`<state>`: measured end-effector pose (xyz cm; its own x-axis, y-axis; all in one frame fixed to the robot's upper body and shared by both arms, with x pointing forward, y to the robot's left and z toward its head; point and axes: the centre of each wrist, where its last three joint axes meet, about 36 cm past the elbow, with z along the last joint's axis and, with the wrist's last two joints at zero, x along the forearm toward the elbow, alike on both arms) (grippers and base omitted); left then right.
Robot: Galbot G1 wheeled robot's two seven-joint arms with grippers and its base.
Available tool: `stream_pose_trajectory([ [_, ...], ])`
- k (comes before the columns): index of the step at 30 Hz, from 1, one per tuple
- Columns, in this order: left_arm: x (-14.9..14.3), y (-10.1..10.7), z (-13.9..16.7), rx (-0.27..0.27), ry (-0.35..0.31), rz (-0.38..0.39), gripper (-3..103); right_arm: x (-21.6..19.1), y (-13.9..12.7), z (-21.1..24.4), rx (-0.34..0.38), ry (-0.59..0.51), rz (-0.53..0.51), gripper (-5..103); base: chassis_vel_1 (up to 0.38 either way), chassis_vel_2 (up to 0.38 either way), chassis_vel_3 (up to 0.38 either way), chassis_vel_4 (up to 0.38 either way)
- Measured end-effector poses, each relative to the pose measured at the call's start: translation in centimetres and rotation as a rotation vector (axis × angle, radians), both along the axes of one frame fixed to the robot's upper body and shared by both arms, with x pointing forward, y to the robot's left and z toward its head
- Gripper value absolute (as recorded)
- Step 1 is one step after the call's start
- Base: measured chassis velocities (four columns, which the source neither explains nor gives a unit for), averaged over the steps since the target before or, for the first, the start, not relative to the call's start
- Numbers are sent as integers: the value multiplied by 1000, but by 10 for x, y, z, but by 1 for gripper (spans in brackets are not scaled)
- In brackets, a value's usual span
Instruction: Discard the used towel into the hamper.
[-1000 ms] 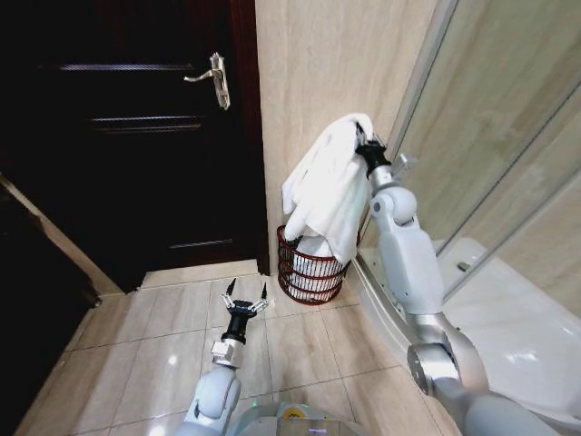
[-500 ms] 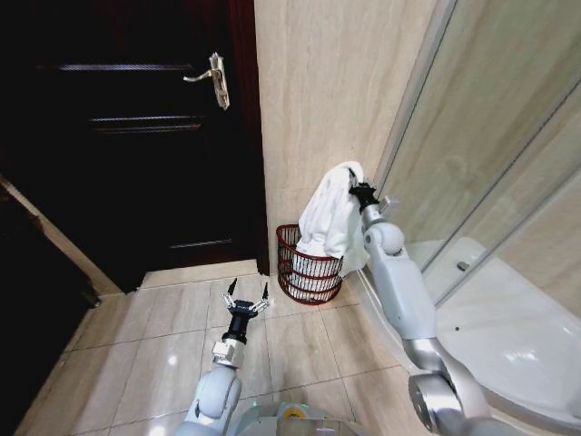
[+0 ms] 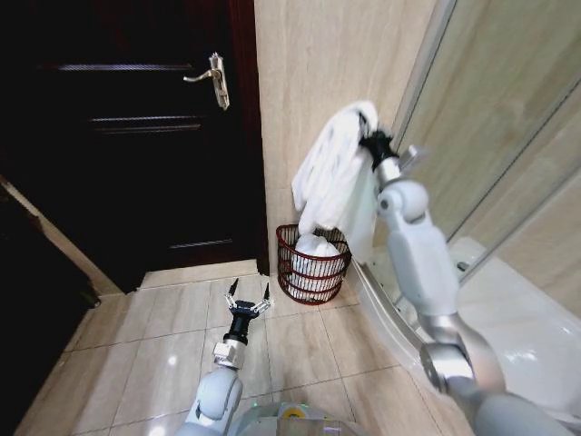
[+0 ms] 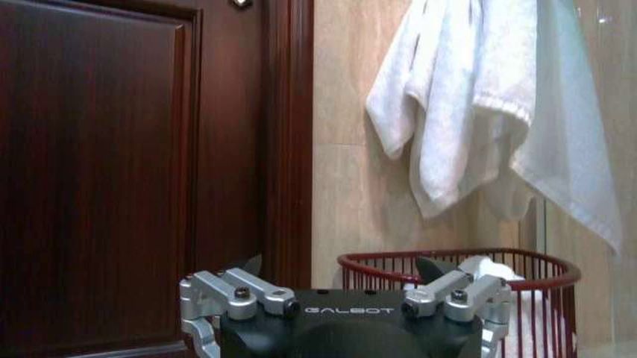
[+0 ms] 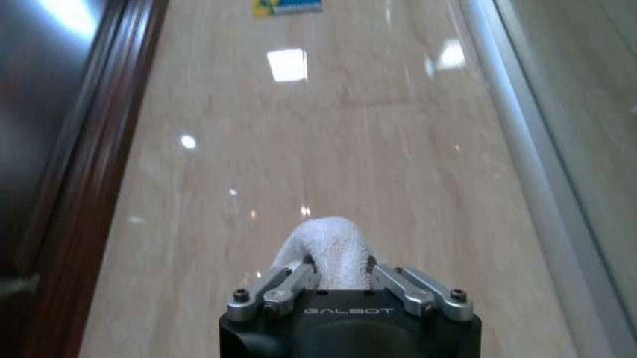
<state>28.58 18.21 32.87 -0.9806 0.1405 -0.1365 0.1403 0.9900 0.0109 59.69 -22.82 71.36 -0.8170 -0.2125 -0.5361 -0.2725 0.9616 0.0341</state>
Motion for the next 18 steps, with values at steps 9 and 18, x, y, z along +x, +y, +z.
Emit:
stream_pose_trajectory([
  [9, 0, 4, 1, 0, -9, 7, 100, 26, 15, -47, 53, 95, 8, 16, 0, 0, 0, 0],
  [18, 0, 5, -2, -8, -15, 11, 100, 33, 20, -140, 71, 227, -19, 16, 0, 0, 0, 0],
])
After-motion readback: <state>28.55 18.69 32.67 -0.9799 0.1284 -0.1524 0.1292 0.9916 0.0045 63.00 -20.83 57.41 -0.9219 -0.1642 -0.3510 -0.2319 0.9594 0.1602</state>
